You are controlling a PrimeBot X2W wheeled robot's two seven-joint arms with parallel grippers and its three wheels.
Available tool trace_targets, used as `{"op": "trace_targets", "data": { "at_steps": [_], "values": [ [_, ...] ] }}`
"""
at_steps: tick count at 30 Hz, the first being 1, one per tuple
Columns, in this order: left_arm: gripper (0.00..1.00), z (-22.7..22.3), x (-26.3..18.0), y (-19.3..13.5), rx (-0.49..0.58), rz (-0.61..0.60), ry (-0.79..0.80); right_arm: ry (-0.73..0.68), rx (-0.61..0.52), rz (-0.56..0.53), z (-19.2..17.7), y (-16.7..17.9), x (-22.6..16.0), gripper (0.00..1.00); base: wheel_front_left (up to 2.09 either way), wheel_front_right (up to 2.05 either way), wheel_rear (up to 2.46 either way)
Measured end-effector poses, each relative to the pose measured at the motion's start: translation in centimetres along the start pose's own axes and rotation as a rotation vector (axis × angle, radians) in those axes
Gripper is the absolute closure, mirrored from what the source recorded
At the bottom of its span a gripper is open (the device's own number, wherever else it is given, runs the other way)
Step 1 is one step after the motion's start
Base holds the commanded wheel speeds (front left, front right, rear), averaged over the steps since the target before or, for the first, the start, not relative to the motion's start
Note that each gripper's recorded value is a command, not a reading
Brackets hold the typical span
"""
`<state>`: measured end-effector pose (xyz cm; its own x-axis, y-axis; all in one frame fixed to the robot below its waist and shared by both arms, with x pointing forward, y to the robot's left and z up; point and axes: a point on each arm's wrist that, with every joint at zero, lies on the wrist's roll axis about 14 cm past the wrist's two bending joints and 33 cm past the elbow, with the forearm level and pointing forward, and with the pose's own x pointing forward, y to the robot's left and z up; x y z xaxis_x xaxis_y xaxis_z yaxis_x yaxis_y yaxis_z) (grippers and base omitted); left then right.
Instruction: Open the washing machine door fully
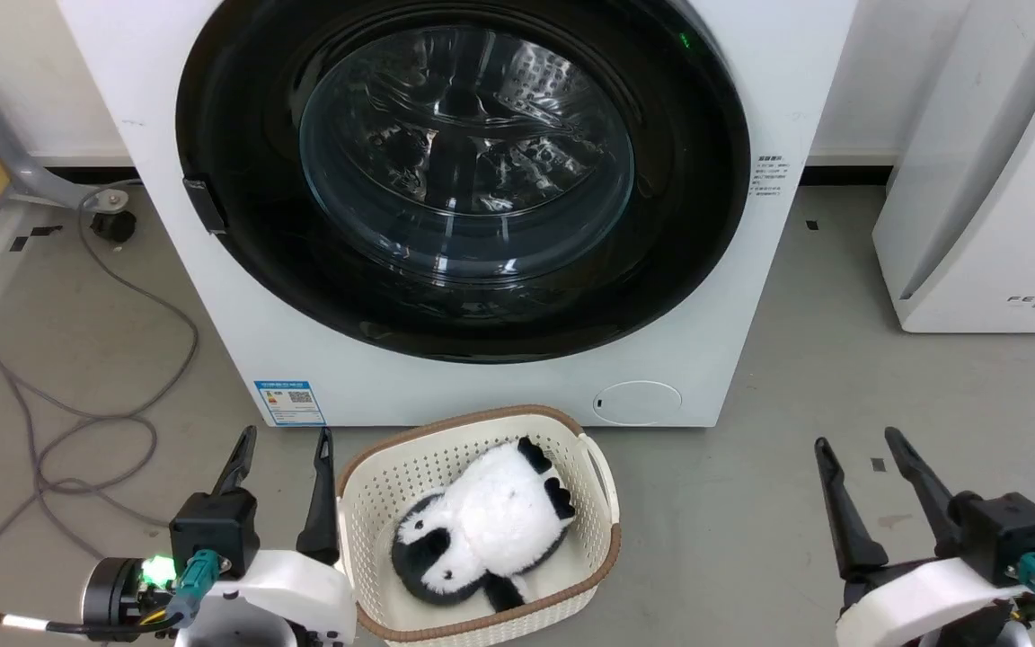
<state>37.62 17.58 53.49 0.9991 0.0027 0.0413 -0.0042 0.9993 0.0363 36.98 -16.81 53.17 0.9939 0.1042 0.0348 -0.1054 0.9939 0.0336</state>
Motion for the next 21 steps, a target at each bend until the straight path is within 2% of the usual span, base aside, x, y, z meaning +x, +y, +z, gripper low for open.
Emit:
{"op": "trace_targets", "data": {
  "at_steps": [1, 2, 9, 21],
  "values": [
    [0.00, 0.0, 0.0, 0.0, 0.000, 0.000, -0.001, -0.005, 0.005, -0.001, 0.1, 0.0, 0.0, 0.76, 0.00, 0.00, 0.00],
    [0.00, 0.0, 0.0, 0.0, 0.000, 0.000, -0.001, -0.006, 0.011, -0.002, 0.1, -0.1, 0.0, 1.00, 0.00, 0.00, 0.00],
    [0.00, 0.0, 0.0, 0.1, -0.007, 0.004, -0.012, -0.024, 0.086, -0.014, 0.2, -0.4, 0.1, 1.00, 0.00, 0.00, 0.00],
    [0.00, -0.2, 0.3, 0.5, -0.015, 0.026, -0.021, -0.074, 0.378, -0.078, 0.3, -2.5, 1.8, 1.00, 0.00, 0.00, 0.00]
  ]
}}
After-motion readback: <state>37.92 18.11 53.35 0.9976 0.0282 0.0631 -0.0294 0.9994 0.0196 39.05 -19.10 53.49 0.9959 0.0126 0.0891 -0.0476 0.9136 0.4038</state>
